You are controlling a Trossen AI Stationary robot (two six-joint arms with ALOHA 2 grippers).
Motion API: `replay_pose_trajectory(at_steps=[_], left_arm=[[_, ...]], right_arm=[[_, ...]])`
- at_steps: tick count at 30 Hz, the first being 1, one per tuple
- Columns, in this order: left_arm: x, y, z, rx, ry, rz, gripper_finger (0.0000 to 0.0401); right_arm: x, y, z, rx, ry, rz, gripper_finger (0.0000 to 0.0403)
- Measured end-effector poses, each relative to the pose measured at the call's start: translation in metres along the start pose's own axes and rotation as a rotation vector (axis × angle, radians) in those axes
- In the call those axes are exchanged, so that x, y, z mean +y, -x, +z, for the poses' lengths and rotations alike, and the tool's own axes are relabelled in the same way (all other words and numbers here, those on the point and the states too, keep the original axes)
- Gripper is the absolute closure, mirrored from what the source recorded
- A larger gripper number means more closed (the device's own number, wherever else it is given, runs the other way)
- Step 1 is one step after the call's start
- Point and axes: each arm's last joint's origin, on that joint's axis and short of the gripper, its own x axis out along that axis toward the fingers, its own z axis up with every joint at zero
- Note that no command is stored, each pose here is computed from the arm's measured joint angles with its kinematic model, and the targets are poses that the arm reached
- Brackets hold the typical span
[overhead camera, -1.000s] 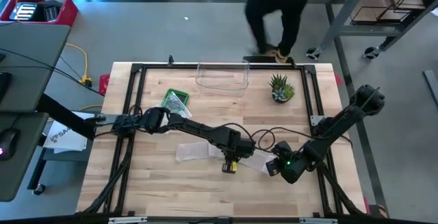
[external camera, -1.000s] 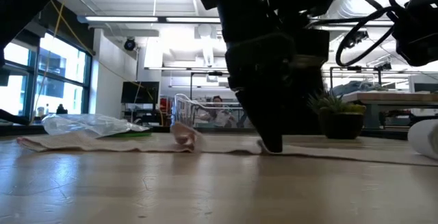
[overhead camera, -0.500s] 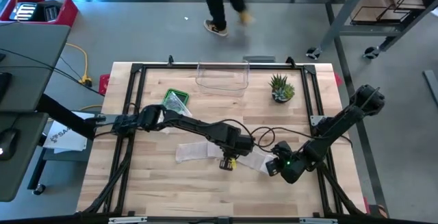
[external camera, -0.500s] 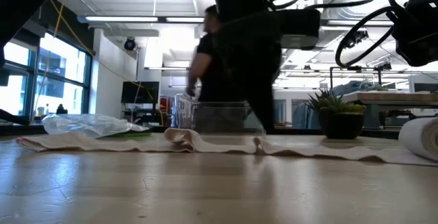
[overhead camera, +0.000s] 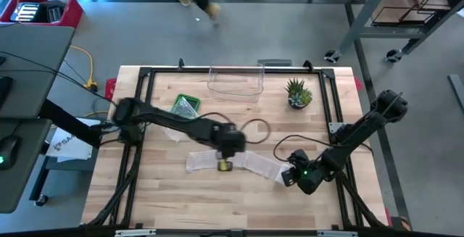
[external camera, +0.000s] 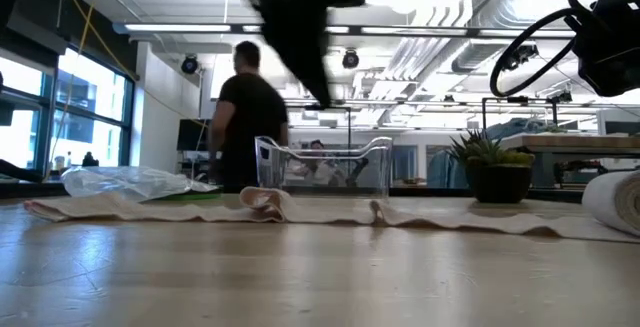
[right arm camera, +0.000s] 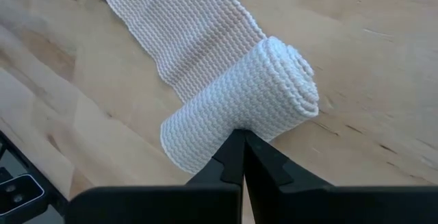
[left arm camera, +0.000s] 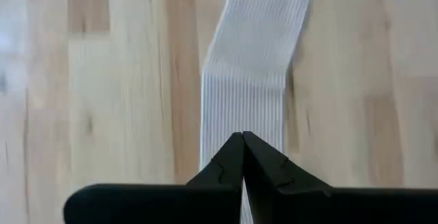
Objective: Roll bandage
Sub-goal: Roll the bandage
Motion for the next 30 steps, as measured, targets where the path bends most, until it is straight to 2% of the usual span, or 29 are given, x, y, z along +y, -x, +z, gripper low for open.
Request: replay_pose_trajectory(at_steps=[4, 8, 10, 13, 15, 20, 30], left_arm=[[-0.004, 0.000, -0.066, 0.139, 0.132, -0.018, 0.0401], [-0.019, 0.007, -0.111, 0.162, 0.181, -0.064, 0.0401], [-0.023, 0.008, -0.124, 0.177, 0.202, -0.062, 0.0401], [-0.029, 0.007, -0.134, 0.176, 0.247, -0.060, 0.0401], [-0.035, 0.004, -0.142, 0.209, 0.232, -0.063, 0.0401], [-0.045, 0.000, -0.148, 0.175, 0.210, -0.086, 0.0401], [-0.046, -0.001, -0.149, 0.175, 0.199, -0.062, 0.0401]], right_arm=[[0.000, 0.000, 0.000, 0.003, 0.000, -0.001, 0.0403], [0.000, 0.000, 0.000, 0.003, 0.001, -0.005, 0.0403], [-0.001, 0.000, 0.000, 0.007, -0.005, -0.007, 0.0403], [-0.001, 0.000, -0.001, 0.027, -0.007, -0.013, 0.0403], [-0.001, 0.000, -0.001, 0.028, -0.010, -0.014, 0.0403], [-0.001, 0.000, -0.001, 0.045, -0.010, -0.022, 0.0403], [-0.002, 0.000, -0.001, 0.061, -0.009, -0.034, 0.0403]])
